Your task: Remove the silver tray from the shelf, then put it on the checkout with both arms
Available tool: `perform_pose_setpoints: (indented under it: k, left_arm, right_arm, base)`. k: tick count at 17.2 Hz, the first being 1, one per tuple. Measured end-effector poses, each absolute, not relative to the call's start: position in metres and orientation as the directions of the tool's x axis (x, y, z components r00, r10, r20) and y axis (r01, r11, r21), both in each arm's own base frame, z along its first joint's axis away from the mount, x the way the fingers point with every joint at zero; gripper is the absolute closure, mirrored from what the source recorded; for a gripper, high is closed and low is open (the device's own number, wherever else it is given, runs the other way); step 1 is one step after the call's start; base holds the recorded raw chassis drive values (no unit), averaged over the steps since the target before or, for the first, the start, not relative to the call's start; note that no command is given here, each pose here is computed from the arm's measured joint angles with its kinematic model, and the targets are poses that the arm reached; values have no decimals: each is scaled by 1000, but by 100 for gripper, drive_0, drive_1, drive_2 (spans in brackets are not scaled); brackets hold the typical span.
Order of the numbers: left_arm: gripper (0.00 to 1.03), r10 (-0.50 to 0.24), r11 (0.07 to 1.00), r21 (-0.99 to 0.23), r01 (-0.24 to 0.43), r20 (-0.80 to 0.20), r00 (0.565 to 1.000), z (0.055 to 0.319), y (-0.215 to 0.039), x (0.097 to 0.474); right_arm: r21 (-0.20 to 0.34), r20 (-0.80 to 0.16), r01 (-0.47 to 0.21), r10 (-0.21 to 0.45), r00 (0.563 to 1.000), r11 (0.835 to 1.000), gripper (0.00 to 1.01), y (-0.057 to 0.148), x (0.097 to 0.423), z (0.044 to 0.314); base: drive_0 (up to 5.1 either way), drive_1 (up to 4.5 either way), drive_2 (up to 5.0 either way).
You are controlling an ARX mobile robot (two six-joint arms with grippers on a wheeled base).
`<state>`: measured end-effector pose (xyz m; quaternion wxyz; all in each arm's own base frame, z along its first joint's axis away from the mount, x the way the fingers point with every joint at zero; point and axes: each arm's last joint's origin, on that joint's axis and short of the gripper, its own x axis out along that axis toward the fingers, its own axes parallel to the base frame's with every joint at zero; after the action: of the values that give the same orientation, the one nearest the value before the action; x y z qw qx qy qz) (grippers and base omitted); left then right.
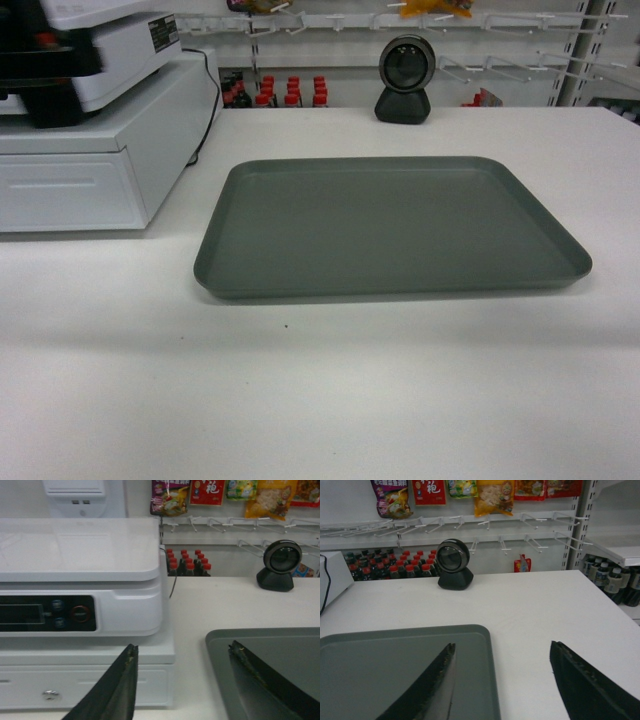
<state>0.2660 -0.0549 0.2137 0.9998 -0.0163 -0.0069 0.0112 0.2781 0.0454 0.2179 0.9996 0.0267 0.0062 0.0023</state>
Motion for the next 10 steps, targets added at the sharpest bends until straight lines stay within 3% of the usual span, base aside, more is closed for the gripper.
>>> perform_pose_setpoints:
  k: [5, 6, 10]
  left_arm:
    - [98, 2, 1000, -15, -3, -15, 1000, 189, -29, 215]
    - [102, 5, 1000, -17, -5, -5, 1000, 189, -25, 209]
    - [102, -2, 1000, -16, 1, -15, 1000, 179, -15, 182]
  right_arm:
    - [17, 2, 7, -7, 1000, 1000, 93, 21, 219, 207]
    - [8, 1, 6, -6, 1000, 1000, 100, 19, 213, 204]
    - [6, -9, 5, -5, 1000, 1000, 100, 11, 184, 189]
  base:
    - [0, 0, 0]
    - [0, 0, 0]
    - [0, 0, 0]
